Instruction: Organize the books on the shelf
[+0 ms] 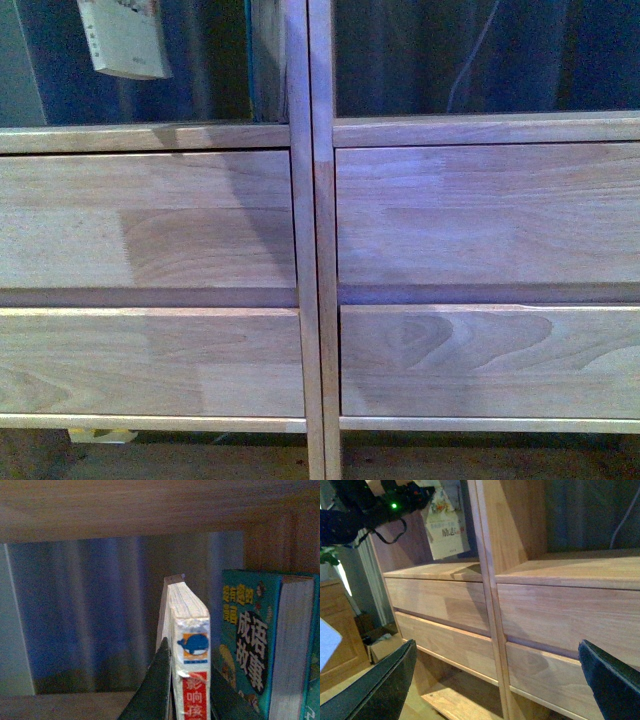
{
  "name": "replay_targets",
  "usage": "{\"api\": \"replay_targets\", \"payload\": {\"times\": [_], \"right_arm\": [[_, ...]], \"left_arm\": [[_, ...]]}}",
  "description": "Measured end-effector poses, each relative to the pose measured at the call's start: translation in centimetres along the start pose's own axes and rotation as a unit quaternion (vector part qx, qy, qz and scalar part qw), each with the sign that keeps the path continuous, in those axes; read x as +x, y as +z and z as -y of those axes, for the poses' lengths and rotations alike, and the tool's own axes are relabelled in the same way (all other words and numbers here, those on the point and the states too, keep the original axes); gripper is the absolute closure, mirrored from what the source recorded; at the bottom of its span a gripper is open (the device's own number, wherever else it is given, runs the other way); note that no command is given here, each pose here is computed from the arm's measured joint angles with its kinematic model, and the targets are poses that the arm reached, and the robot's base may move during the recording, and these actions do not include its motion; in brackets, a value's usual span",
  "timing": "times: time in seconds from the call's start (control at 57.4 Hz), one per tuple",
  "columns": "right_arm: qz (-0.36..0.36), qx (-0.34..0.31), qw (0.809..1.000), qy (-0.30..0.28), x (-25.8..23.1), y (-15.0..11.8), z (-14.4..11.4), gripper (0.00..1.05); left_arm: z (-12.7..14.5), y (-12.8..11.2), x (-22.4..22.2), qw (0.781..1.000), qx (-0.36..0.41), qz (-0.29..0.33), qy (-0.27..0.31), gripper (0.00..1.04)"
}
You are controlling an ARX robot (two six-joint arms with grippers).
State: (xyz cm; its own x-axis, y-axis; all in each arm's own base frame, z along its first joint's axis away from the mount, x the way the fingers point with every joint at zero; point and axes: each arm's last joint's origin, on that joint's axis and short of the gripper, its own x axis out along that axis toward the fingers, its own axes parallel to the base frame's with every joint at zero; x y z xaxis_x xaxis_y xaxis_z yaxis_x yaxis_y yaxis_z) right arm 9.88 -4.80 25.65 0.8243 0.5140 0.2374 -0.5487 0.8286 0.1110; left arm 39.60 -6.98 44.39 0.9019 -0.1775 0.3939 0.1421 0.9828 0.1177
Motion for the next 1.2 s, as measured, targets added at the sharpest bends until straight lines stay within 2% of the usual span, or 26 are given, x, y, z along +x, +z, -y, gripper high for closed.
{"api": "replay_targets", "payload": {"times": [0.314, 0.958, 1.202], "right_arm": [[0.01, -0.048, 0.999, -0.003, 0.3, -0.3, -0.6, 0.07], [0.012, -0.054, 0.998, -0.006, 0.3, -0.2, -0.6, 0.07], [0.012, -0.054, 0.998, -0.006, 0.3, -0.2, -0.6, 0.07]], "left_arm": [[0.3, -1.9, 3.0, 0.998, 0.06, -0.002, -0.012, 0.98], [1.9, -6.9, 6.6, 0.993, 0.106, -0.012, -0.041, 0.98], [2.8, -7.2, 6.7, 0.991, 0.12, 0.001, -0.05, 0.58]]}}
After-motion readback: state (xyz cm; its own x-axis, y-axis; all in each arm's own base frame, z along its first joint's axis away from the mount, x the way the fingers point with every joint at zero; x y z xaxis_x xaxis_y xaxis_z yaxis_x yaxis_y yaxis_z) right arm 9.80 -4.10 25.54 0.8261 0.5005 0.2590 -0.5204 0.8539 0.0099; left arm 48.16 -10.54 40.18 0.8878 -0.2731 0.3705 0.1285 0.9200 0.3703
